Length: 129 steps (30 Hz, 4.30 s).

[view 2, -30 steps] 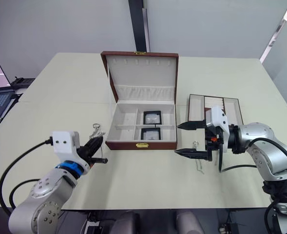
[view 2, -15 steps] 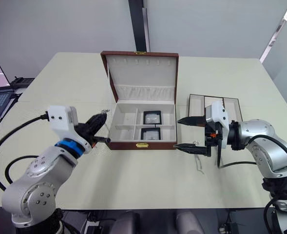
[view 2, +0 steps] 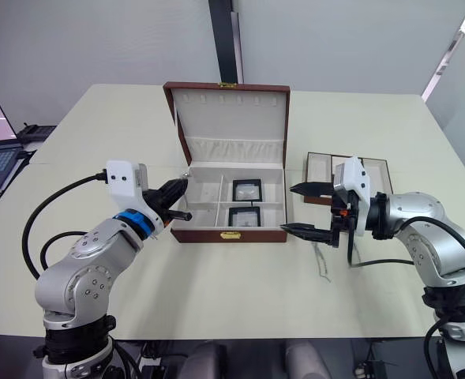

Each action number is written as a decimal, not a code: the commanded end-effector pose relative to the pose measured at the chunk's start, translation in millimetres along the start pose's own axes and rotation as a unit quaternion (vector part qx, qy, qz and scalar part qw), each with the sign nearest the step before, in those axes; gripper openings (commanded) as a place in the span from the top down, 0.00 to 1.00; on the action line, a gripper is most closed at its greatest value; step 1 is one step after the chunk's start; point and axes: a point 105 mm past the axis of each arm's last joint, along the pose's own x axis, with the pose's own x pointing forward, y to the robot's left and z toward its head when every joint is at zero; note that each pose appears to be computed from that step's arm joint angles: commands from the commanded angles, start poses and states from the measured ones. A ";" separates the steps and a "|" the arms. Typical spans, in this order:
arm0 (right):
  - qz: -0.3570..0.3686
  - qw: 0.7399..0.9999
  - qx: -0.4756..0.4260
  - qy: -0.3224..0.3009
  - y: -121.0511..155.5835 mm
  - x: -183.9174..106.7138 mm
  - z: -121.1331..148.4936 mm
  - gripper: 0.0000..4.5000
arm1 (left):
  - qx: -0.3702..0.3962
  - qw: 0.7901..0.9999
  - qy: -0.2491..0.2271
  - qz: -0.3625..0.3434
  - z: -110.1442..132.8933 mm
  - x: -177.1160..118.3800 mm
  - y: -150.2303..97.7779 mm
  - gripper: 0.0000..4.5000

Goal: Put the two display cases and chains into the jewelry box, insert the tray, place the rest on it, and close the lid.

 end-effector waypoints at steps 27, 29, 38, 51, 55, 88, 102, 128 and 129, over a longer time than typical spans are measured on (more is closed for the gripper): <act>-0.093 0.995 0.006 -0.036 -26.7 -8.5 13.7 0.00 | 0.031 0.996 -0.065 -0.051 28.6 48.1 -19.1 0.99; -0.093 0.995 0.007 -0.035 -26.4 -8.6 13.6 0.00 | 0.031 0.996 -0.059 -0.052 23.1 46.6 -19.3 0.99; -0.091 0.995 0.008 -0.034 -25.3 -8.2 12.9 0.00 | 0.030 0.998 -0.043 -0.045 9.2 45.7 -17.7 0.99; -0.091 0.995 0.011 -0.032 -26.3 -8.4 10.6 0.00 | 0.016 0.997 -0.059 -0.050 15.0 46.1 -23.3 0.54; -0.093 0.995 0.013 -0.031 -27.2 -9.4 9.0 0.00 | 0.015 0.996 -0.062 -0.055 17.9 45.8 -24.6 0.28; -0.244 0.954 0.100 0.147 -30.0 -157.1 -99.5 0.00 | 0.187 0.954 0.210 -0.105 -3.7 -113.2 131.9 0.00; -0.265 0.944 0.127 0.148 -15.9 -162.2 -127.6 0.00 | 0.169 0.969 0.180 -0.020 -0.6 -127.4 172.4 0.00; -0.105 0.994 0.038 0.016 -12.2 -51.5 -11.1 0.00 | 0.092 0.995 0.037 0.020 0.6 -69.1 123.9 0.00; -0.089 0.995 0.033 0.011 -9.4 -43.1 -4.1 0.00 | 0.090 0.995 0.032 0.028 -3.3 -63.5 119.3 0.00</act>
